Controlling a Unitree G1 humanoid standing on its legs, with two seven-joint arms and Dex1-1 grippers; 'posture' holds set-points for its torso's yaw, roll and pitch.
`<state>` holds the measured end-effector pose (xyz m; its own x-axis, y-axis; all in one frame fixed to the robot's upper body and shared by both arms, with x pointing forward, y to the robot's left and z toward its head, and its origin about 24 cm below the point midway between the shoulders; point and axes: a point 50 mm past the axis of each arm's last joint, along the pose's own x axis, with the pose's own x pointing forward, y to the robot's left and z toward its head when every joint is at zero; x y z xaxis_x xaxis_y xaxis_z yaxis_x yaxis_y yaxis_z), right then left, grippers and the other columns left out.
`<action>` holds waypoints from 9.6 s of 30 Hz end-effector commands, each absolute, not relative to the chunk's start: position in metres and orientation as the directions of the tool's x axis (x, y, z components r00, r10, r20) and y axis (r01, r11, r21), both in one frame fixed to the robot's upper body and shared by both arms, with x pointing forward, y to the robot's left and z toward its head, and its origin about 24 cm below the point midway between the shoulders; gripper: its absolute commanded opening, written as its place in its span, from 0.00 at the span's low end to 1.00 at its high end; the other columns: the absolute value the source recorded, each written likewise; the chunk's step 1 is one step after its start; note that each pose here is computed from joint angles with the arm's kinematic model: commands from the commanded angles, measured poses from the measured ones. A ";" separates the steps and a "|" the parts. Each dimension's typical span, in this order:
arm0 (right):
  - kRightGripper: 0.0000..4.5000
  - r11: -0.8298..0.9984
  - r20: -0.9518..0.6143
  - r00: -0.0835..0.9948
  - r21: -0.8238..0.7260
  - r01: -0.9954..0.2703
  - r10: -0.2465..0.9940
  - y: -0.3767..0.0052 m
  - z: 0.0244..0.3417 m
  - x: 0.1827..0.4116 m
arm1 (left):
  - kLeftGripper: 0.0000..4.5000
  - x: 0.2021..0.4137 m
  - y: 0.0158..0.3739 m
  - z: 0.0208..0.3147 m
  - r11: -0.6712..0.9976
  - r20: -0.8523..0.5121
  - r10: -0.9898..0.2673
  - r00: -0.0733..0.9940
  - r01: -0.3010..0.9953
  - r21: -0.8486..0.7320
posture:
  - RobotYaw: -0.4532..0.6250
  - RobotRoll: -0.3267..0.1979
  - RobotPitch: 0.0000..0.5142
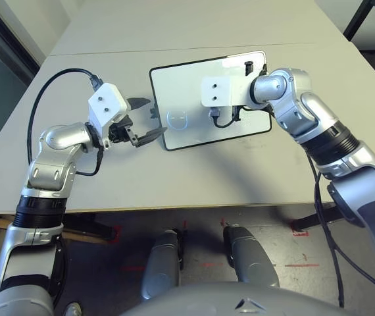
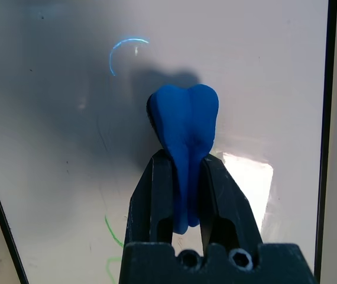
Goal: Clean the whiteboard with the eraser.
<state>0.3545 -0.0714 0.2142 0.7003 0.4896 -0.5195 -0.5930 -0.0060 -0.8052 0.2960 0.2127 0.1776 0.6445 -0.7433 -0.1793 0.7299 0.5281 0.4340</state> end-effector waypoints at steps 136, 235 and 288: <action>0.09 0.042 -0.537 0.804 -0.825 -0.564 0.257 -0.153 0.178 0.350 | 1.00 0.305 0.202 0.176 0.485 -0.196 -0.767 0.611 0.752 0.446 | 0.22 0.62 0.25; 0.09 0.061 -0.561 0.796 -0.808 -0.587 0.226 -0.154 0.173 0.345 | 1.00 0.305 0.200 0.172 0.492 -0.197 -0.765 0.614 0.754 0.435 | 0.22 0.62 0.28; 0.09 0.984 -0.613 0.785 -0.066 -0.167 0.092 -0.259 0.166 0.382 | 1.00 0.311 0.192 0.169 0.498 -0.167 -0.770 0.615 0.744 0.445 | 0.21 0.62 0.23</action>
<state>0.3799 -0.2597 0.1683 0.7848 0.0911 -0.6130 -0.1731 0.9820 -0.0756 0.3105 0.1932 0.1726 0.6153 -0.7736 -0.1516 0.7417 0.5031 0.4435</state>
